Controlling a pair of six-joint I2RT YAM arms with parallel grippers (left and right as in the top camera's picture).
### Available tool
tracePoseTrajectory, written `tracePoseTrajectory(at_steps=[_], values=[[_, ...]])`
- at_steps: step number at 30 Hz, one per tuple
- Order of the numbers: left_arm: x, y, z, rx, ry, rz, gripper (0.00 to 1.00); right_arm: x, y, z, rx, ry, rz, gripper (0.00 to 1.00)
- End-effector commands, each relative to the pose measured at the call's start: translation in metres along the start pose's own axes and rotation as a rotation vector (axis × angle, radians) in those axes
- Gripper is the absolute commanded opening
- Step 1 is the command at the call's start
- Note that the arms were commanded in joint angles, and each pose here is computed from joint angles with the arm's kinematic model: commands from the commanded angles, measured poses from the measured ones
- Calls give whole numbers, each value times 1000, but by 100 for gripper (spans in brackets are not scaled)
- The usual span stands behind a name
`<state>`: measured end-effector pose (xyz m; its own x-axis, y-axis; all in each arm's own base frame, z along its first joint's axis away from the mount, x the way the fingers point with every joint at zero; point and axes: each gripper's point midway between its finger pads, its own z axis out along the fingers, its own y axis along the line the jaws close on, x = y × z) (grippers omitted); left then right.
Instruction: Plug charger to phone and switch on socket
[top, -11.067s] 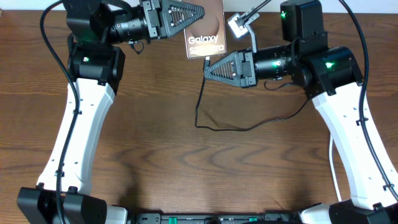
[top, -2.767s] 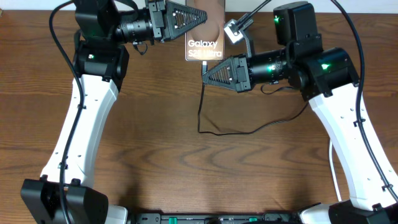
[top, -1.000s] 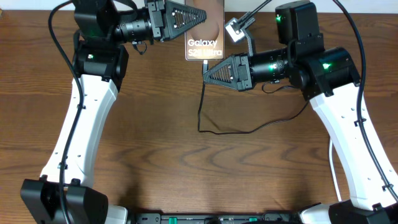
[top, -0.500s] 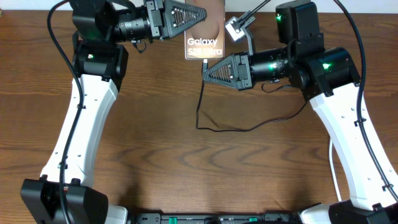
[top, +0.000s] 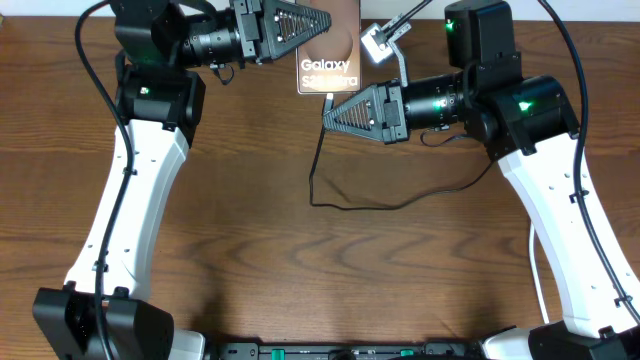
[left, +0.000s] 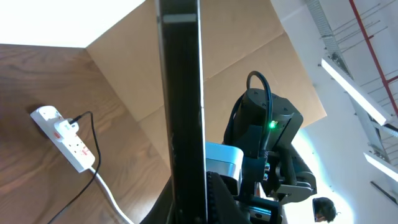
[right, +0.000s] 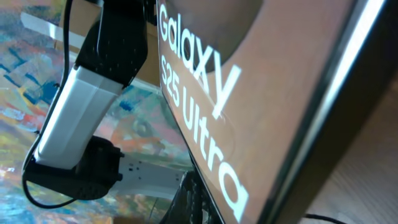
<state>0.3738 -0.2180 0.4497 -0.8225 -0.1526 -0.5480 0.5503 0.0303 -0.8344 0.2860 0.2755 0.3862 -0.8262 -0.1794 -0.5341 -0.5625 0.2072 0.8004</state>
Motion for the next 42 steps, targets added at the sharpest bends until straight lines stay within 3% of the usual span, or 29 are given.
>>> tracePoseTrajectory(at_steps=[1, 42], values=[[7, -11, 0, 27, 47, 32, 7, 2, 11, -4, -49, 7, -22, 1], [13, -15, 0, 47, 86, 51, 7, -9, 11, -14, -67, -28, -76, 4]])
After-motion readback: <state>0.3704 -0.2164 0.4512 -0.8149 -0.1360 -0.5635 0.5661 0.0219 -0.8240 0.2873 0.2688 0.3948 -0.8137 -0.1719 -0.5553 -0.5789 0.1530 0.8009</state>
